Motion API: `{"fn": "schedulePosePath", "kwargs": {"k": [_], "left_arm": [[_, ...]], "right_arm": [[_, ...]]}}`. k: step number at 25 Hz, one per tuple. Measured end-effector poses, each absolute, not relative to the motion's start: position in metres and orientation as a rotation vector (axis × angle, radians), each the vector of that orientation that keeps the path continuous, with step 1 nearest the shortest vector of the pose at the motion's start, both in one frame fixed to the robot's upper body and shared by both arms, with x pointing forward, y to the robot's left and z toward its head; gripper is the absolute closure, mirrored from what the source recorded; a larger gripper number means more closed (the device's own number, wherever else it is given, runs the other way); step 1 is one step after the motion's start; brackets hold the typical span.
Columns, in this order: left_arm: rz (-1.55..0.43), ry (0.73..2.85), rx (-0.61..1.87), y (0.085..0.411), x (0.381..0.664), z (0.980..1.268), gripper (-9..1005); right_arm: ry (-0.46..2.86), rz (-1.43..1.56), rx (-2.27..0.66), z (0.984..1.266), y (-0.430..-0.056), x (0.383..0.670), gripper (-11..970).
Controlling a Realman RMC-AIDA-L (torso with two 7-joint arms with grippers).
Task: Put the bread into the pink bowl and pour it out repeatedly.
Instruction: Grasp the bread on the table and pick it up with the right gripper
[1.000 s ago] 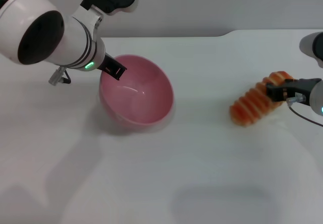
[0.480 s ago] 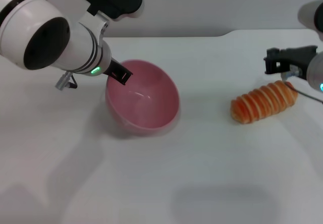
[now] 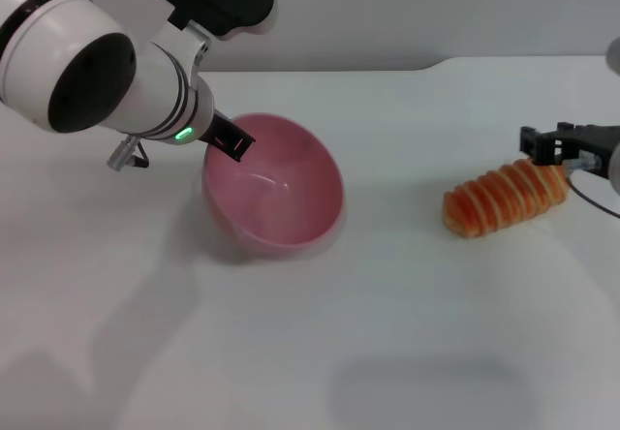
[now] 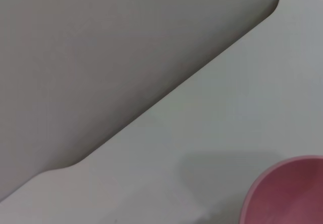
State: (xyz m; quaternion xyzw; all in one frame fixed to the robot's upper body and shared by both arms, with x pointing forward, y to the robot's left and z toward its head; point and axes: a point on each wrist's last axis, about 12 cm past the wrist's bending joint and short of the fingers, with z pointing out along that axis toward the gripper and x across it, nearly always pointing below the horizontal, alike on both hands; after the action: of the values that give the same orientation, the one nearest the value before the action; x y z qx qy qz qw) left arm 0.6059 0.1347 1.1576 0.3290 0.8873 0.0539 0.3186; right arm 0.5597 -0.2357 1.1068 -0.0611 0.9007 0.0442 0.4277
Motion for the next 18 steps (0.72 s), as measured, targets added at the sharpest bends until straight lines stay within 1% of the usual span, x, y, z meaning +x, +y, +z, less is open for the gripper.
{"fn": "schedulePosePath", "kwargs": {"k": [3,14,18], "left_arm": [[0.145,2.333,0.871,0.134,0.607,1.157,956],[0.149,2.327,0.883,0.131,0.61,1.156,958],[0.15,2.328,0.885,0.131,0.61,1.155,958]], "right_arm": [[2.266,0.097,-0.176,1.102,-0.234,0.56,449],[2.306,0.09,-0.187,1.091,-0.234,0.56,272],[2.302,0.075,-0.284,1.09,-0.224,0.561,276]]}}
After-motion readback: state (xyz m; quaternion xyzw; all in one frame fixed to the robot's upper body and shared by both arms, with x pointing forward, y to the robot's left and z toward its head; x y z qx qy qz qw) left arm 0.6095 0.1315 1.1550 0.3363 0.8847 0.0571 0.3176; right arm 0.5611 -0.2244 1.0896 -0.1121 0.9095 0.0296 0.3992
